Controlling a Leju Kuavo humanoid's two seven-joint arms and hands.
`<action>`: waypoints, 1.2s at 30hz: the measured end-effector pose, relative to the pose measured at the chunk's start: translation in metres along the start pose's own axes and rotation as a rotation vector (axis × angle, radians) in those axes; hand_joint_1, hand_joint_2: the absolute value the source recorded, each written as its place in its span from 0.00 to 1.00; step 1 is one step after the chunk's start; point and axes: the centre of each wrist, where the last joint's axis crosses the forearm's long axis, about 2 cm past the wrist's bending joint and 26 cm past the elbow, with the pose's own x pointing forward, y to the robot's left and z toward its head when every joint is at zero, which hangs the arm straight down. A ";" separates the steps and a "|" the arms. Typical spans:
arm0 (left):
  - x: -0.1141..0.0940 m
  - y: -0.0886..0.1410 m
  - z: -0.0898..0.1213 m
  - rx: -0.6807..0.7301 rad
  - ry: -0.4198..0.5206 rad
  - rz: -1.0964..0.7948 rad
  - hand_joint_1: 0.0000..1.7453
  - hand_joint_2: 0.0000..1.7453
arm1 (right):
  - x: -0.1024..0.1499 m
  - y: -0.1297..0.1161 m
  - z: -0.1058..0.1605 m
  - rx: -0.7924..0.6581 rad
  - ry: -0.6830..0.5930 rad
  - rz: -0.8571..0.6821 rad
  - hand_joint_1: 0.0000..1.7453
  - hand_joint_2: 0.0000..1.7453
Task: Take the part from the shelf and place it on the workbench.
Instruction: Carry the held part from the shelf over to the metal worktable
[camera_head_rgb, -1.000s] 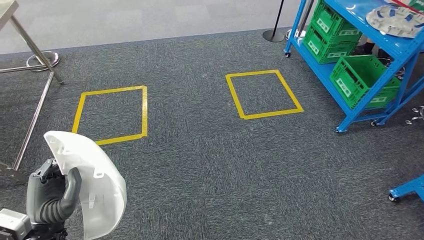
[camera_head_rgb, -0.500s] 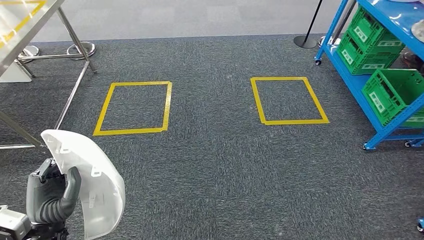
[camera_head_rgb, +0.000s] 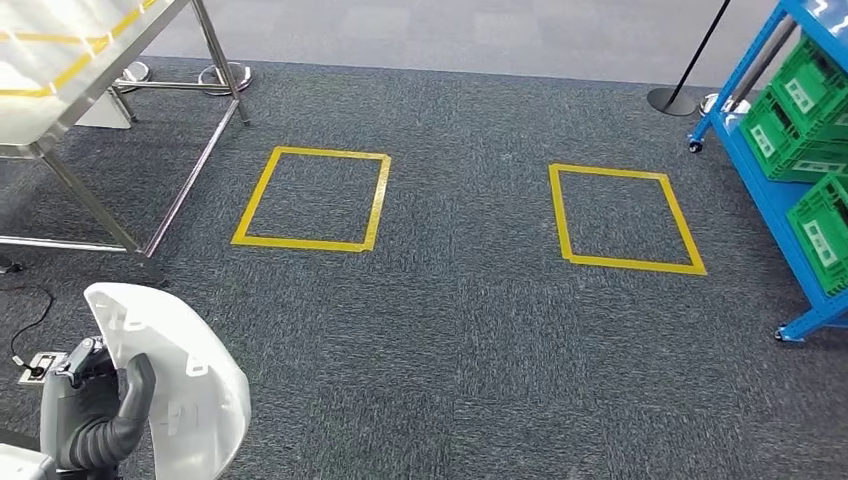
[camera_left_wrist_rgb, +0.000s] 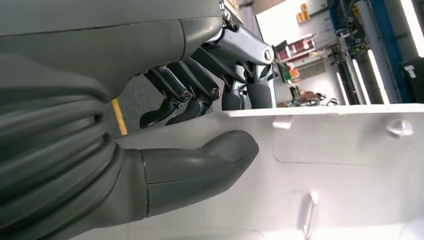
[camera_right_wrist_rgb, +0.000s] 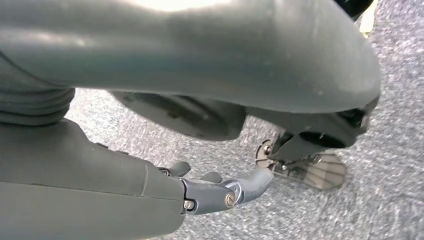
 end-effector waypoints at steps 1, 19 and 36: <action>0.000 -0.001 -0.001 -0.005 -0.001 -0.001 1.00 1.00 | 0.000 0.001 0.000 0.001 -0.001 -0.005 0.00 0.00; -0.006 0.002 -0.006 0.041 -0.015 0.006 1.00 1.00 | -0.006 0.002 0.000 0.030 -0.010 0.079 0.00 0.00; 0.001 0.004 0.001 0.033 -0.016 -0.004 1.00 1.00 | -0.001 0.005 0.000 0.029 0.034 0.094 0.00 0.00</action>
